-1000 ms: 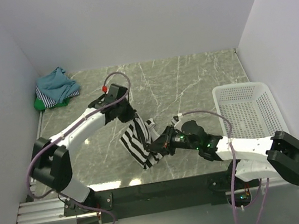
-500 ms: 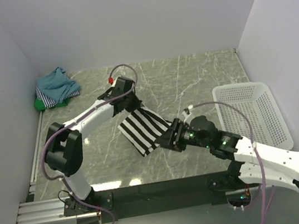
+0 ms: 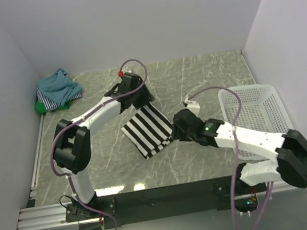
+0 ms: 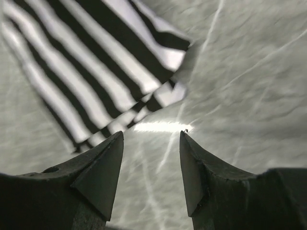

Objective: Fold and stack the tank tops
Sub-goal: Fold the tank top

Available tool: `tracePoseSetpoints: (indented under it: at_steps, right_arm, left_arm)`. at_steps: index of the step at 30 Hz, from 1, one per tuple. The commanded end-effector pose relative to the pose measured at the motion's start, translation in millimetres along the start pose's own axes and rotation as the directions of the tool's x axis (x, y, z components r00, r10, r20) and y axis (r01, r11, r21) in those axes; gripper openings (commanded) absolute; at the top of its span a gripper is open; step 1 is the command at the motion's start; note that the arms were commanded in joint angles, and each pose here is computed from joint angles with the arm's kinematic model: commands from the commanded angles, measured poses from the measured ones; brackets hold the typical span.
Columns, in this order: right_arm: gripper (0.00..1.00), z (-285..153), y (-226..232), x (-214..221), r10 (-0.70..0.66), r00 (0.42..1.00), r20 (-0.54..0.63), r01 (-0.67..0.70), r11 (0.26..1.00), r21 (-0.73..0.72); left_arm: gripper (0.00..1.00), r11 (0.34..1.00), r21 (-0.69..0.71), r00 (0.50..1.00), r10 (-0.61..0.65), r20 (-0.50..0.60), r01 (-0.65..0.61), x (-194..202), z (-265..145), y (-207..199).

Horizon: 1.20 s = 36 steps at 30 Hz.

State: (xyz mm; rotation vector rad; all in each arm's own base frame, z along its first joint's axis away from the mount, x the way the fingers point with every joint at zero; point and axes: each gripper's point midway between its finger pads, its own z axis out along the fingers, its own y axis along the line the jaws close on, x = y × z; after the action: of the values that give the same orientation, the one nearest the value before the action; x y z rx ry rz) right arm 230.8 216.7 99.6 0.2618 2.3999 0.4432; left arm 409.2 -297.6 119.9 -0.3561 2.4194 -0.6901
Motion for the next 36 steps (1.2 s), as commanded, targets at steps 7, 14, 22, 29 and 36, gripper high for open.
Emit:
tracePoseSetpoints:
  at_steps: [7,14,22,29,36]
  right_arm:
    - [0.58,20,7,-48,-0.224,0.972,0.071,0.214,0.969,0.121]
    - [0.51,23,25,-15,-0.313,0.950,0.000,0.313,0.949,-0.030]
    - [0.49,32,29,3,-0.387,0.922,-0.017,0.388,0.922,0.018]
    - [0.54,27,25,-40,-0.437,0.898,0.056,0.424,0.891,0.160]
    - [0.59,39,21,-45,-0.413,0.910,0.024,0.411,0.909,0.065]
  left_arm:
    - [0.60,0.995,0.100,0.991,-0.004,0.136,-0.009,-64,-65,-21]
    - [0.57,0.995,0.103,0.998,-0.024,0.062,0.017,-26,-73,4]
    - [0.57,0.994,0.065,0.994,-0.089,0.058,0.085,-7,-78,40]
    - [0.57,0.996,0.086,0.999,-0.028,0.040,0.025,-19,-62,25]
    - [0.58,0.997,-0.067,0.999,0.029,0.023,-0.027,-37,-26,27]
